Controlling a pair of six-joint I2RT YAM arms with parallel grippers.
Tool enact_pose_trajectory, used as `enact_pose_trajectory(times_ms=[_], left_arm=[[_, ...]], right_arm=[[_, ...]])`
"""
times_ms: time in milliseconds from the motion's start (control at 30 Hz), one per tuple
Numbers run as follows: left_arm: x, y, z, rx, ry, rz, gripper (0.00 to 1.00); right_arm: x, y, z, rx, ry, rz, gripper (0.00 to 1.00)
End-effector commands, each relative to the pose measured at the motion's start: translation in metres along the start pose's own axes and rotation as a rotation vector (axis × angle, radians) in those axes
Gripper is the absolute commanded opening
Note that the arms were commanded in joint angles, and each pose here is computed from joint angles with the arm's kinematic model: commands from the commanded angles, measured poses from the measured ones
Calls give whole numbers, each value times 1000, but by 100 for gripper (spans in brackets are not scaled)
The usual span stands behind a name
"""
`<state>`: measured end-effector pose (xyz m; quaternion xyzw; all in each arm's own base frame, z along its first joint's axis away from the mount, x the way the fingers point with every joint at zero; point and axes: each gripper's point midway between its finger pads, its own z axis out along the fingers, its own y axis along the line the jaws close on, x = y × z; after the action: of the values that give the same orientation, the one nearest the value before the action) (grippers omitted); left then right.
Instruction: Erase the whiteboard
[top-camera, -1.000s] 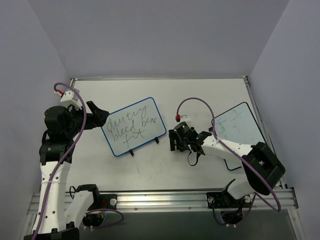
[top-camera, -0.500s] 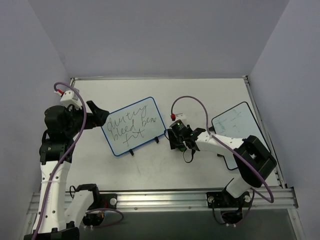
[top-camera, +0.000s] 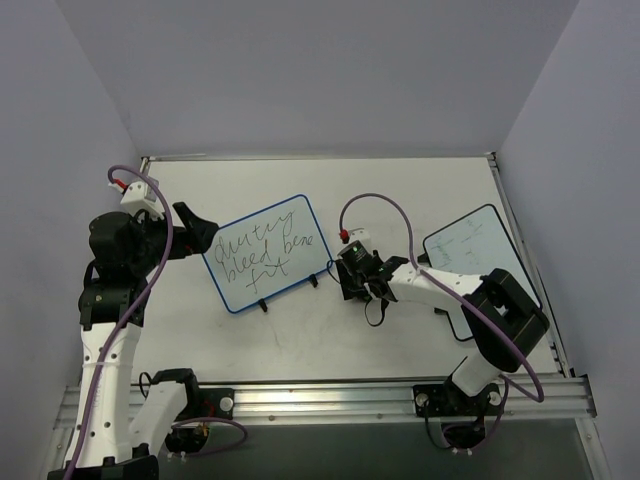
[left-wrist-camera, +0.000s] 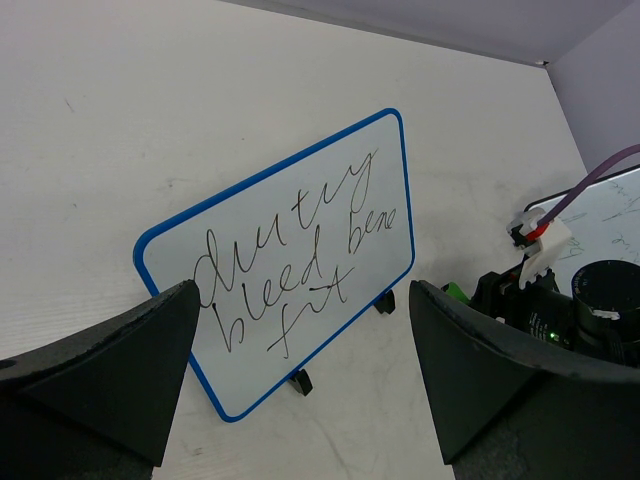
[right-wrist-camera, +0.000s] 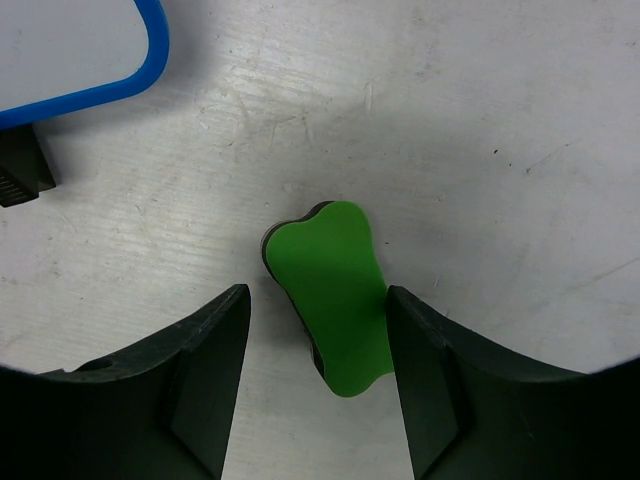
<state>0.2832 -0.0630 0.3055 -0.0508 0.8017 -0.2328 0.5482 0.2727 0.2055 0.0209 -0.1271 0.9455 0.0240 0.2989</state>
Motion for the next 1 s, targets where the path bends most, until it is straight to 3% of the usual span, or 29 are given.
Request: enact_pose_trajectory(times_ms=[0, 333, 967], left_arm=[[-12, -9, -1, 39, -41, 25, 94], [-12, -9, -1, 39, -41, 25, 94], [-12, -9, -2, 36, -43, 29, 94]], right_arm=[[-10, -5, -11, 26, -28, 9, 52], [-19, -10, -21, 48, -45, 1, 53], [-5, -4, 2, 4, 25, -53, 50]])
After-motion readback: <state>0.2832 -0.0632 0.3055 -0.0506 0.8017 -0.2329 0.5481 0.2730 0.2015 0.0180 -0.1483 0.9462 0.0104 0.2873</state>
